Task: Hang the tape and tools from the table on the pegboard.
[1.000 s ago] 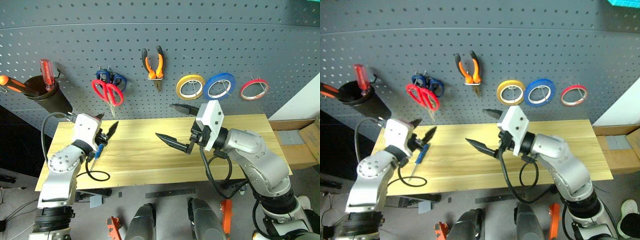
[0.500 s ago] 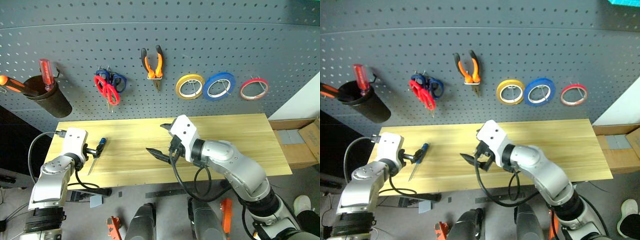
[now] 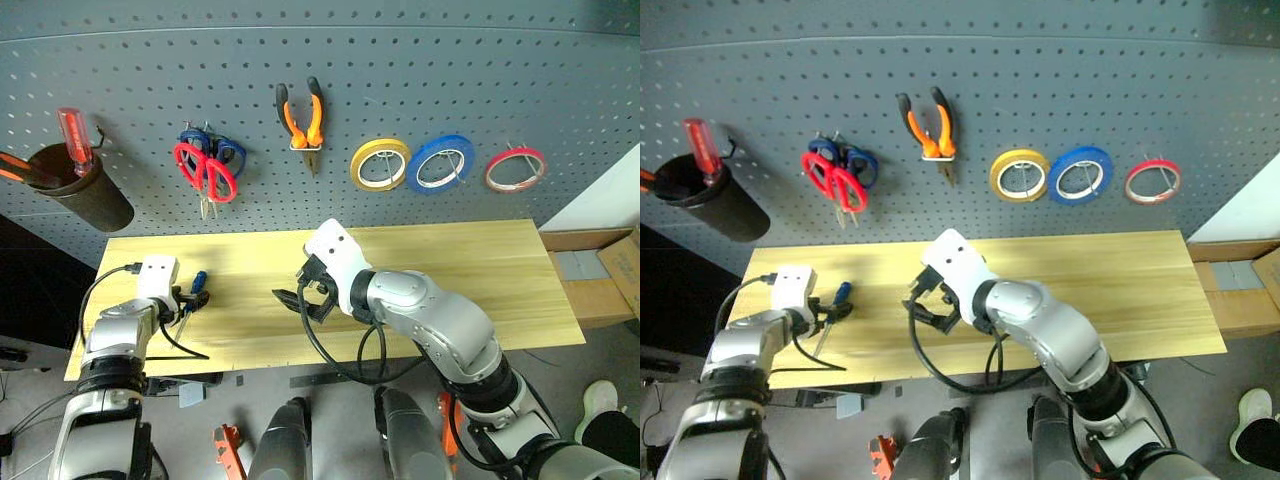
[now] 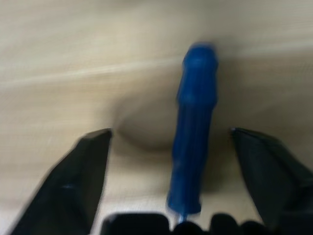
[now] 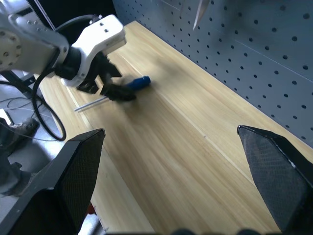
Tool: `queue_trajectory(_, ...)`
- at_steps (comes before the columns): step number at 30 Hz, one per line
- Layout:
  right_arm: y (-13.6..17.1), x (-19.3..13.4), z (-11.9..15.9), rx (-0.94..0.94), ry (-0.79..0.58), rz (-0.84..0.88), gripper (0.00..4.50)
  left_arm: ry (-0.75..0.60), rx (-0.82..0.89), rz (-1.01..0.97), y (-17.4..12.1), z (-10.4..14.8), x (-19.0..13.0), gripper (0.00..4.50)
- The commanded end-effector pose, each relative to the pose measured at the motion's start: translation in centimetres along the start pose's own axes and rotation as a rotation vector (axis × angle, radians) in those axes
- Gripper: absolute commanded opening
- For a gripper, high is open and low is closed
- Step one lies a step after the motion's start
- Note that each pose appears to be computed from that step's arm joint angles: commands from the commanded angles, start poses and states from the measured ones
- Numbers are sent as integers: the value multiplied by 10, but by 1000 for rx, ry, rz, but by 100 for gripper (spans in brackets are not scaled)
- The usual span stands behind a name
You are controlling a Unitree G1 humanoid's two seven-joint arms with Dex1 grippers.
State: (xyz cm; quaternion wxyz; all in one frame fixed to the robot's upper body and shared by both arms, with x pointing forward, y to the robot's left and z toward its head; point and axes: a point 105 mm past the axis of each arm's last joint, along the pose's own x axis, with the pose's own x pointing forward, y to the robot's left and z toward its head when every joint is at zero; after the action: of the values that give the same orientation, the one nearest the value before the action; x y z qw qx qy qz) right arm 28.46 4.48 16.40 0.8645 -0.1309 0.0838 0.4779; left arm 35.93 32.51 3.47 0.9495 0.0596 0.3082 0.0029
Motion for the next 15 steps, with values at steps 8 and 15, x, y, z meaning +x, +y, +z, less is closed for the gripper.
queue_trajectory(8, 6, -9, 25, -24, -81, 42, 450, -37, 6, 4, 2, -4, -16, 64)
queue_trajectory(15, 7, -21, 45, -103, -179, 124, 450, -322, -28, 92, 0, 25, -55, 64)
